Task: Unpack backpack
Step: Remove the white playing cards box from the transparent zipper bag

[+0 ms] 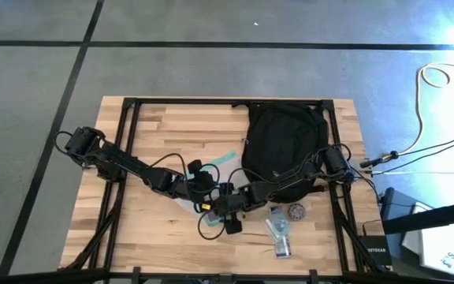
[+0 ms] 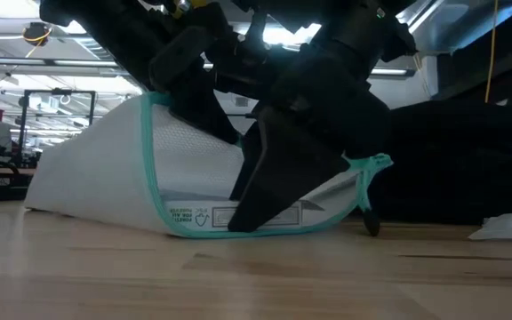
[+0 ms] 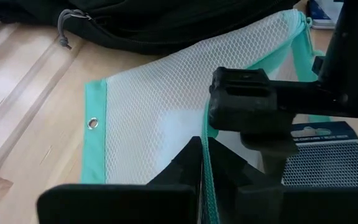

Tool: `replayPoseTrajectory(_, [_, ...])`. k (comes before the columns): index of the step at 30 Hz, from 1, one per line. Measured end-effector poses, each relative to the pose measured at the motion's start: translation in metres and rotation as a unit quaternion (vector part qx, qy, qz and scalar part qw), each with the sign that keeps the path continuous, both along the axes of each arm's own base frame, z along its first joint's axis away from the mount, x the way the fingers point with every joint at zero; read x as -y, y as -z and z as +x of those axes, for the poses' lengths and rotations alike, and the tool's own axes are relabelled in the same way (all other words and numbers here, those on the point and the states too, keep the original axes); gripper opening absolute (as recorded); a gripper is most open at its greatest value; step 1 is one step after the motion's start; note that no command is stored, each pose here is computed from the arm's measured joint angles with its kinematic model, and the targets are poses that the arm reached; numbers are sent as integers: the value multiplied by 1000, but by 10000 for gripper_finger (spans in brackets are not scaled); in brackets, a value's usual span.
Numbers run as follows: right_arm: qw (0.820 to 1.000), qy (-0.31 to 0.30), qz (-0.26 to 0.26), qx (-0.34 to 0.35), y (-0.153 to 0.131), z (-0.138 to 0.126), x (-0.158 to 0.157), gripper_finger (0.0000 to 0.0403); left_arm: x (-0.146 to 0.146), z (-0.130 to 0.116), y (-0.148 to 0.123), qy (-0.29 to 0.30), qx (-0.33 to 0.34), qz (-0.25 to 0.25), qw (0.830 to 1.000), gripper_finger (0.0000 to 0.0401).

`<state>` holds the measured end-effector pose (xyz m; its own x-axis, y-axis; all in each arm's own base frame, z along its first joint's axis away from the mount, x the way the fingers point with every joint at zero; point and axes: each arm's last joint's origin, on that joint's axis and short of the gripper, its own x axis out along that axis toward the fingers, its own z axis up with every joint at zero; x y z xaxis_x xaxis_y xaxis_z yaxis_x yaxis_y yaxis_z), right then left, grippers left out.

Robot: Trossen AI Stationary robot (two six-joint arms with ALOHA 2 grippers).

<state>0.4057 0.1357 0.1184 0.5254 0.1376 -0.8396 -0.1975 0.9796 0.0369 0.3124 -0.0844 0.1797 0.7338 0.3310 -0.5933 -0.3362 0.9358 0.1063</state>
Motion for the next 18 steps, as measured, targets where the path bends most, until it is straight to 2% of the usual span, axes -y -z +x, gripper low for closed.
replayPoseTrajectory(7, [1000, -2, 1, -2, 0, 0, 0, 313, 0, 0, 0, 0, -2, 1, 1000, 0])
replayPoseTrajectory(14, [1000, -2, 1, -4, -2, -1, 0, 310, 0, 0, 0, 0, -2, 1, 1000, 0])
replayPoseTrajectory(18, [1000, -5, 6, -7, -13, -7, -2, 309, 0, 0, 0, -2, -1, 2, 1000, 0])
